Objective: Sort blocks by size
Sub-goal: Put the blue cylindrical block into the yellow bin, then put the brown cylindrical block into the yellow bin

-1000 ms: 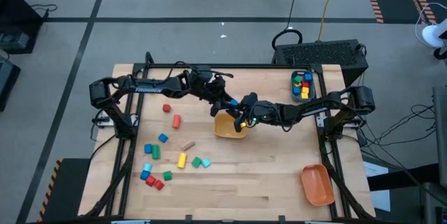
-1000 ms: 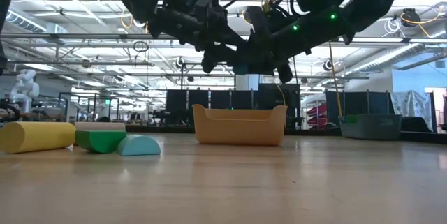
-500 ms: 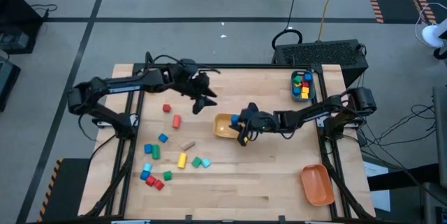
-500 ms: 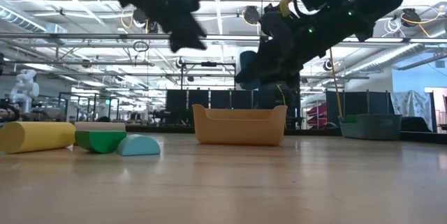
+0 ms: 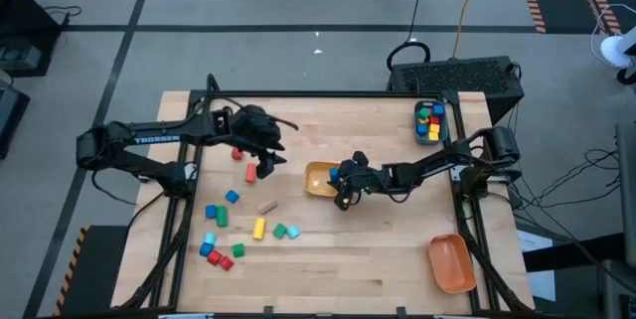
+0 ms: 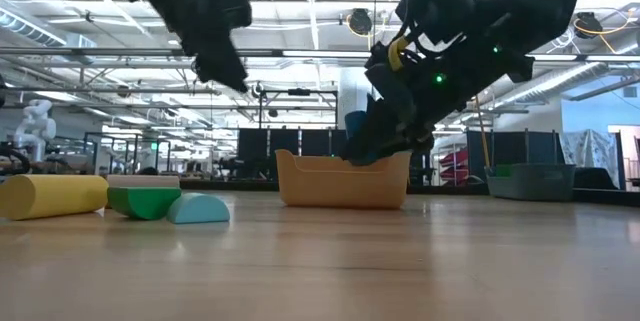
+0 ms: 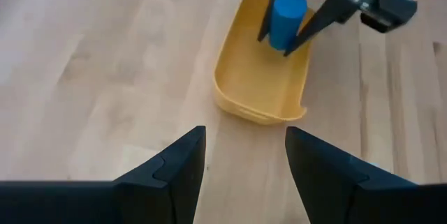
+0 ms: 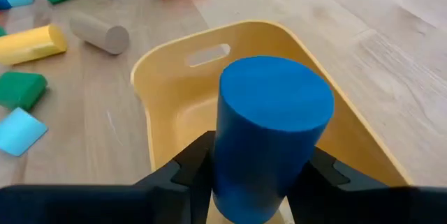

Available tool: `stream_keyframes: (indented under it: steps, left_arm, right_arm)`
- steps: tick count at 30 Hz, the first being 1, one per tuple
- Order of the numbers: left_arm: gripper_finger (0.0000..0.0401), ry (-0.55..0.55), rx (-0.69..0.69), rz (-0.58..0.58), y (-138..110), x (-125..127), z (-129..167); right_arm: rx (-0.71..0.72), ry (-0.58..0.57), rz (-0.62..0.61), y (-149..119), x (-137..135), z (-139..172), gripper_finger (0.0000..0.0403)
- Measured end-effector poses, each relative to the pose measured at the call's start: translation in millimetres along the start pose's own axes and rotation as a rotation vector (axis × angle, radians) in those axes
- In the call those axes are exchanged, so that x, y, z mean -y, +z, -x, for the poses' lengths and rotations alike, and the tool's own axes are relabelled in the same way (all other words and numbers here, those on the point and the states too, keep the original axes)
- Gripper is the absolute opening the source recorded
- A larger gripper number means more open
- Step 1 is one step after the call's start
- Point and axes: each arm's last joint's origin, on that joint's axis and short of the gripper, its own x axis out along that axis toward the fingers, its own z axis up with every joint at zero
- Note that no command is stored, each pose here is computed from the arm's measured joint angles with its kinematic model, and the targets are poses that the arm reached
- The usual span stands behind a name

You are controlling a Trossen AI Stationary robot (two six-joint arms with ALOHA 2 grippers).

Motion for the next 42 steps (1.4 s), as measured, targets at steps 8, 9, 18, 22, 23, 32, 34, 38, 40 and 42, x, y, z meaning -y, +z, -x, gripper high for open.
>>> stream_keyframes:
  steps: [8, 9, 18, 22, 23, 32, 34, 38, 40, 42]
  left_arm:
    - [0.02, -0.041, -0.125, 0.02, -22, 15, -10]
    - [0.02, -0.047, -0.135, 0.029, -25, 17, -12]
    - [0.02, -0.064, -0.23, 0.098, -52, 47, -25]
    - [0.02, -0.05, -0.235, 0.118, -67, 60, -32]
    - [0.02, -0.043, -0.246, 0.12, -72, 62, -34]
    - [0.02, 0.034, -0.257, 0.12, -104, 78, -52]
    - [0.02, 0.036, -0.25, 0.112, -109, 81, -58]
    - [0.02, 0.088, -0.29, 0.107, -121, 79, -70]
    - [0.02, 0.109, -0.307, 0.104, -124, 78, -75]
    - [0.02, 0.125, -0.322, 0.093, -126, 77, -79]
  right_arm:
    - [0.032, -0.012, 0.01, 6, 0, 4, 0.0195]
    - [0.042, -0.01, 0.008, 7, 0, 5, 0.0203]
    - [0.176, -0.038, 0.074, 24, -12, 23, 0.0244]
    - [0.244, -0.077, 0.136, 31, -22, 38, 0.0243]
    - [0.254, -0.074, 0.145, 32, -24, 42, 0.0243]
    - [0.272, -0.027, 0.164, 31, -37, 53, 0.0243]
    - [0.269, -0.019, 0.154, 30, -39, 54, 0.0242]
    - [0.282, -0.004, 0.147, 30, -42, 56, 0.0242]
    - [0.29, 0.001, 0.141, 31, -43, 56, 0.0242]
    - [0.29, 0.003, 0.142, 30, -44, 56, 0.0242]
